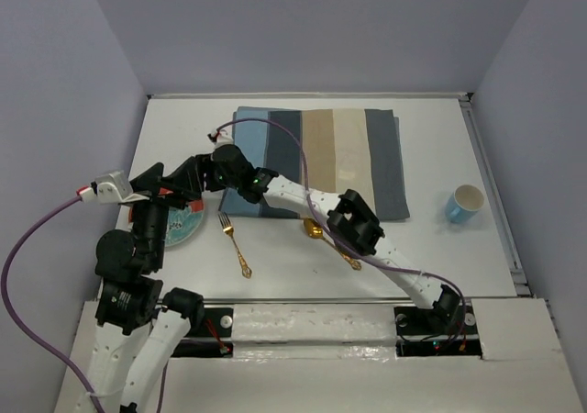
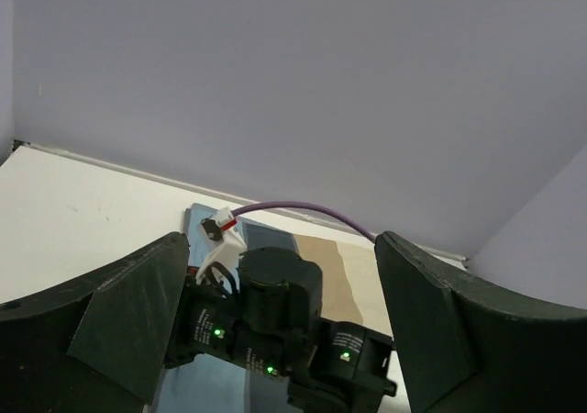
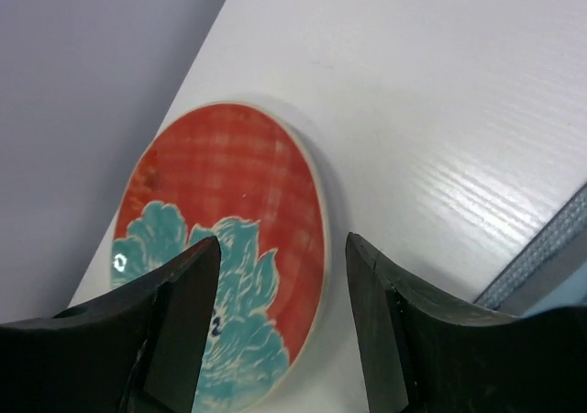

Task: Set the dinner table for one person

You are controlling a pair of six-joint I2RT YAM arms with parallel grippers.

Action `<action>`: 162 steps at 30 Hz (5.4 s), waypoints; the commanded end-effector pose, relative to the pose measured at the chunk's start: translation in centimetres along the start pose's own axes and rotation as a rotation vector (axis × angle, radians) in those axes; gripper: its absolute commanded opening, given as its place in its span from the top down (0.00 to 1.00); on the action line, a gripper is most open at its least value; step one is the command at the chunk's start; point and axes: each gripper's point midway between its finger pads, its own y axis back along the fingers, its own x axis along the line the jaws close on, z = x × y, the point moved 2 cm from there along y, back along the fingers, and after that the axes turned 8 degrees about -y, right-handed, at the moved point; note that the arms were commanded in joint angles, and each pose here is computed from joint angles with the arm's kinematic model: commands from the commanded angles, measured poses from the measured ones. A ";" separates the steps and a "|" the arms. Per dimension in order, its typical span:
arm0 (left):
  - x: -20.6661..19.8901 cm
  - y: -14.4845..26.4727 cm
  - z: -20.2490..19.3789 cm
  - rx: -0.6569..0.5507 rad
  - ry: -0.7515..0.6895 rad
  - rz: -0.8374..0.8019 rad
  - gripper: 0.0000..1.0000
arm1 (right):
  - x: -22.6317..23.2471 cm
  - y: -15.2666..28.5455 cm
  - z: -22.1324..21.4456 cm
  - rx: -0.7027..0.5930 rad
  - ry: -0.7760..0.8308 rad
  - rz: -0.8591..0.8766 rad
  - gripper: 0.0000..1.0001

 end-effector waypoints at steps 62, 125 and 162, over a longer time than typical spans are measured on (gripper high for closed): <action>0.2 0.1 0.1 -0.025 -0.022 -0.005 0.07 | 6.6 15.9 19.9 -0.243 -0.315 0.587 1.00; -4.0 2.0 -0.2 -0.007 0.011 -0.270 0.06 | -25.5 40.5 18.9 -0.531 -0.154 -0.565 0.22; -6.8 8.7 3.7 -0.137 0.086 -0.583 0.01 | -38.9 56.9 10.5 -0.538 -0.361 -1.456 0.86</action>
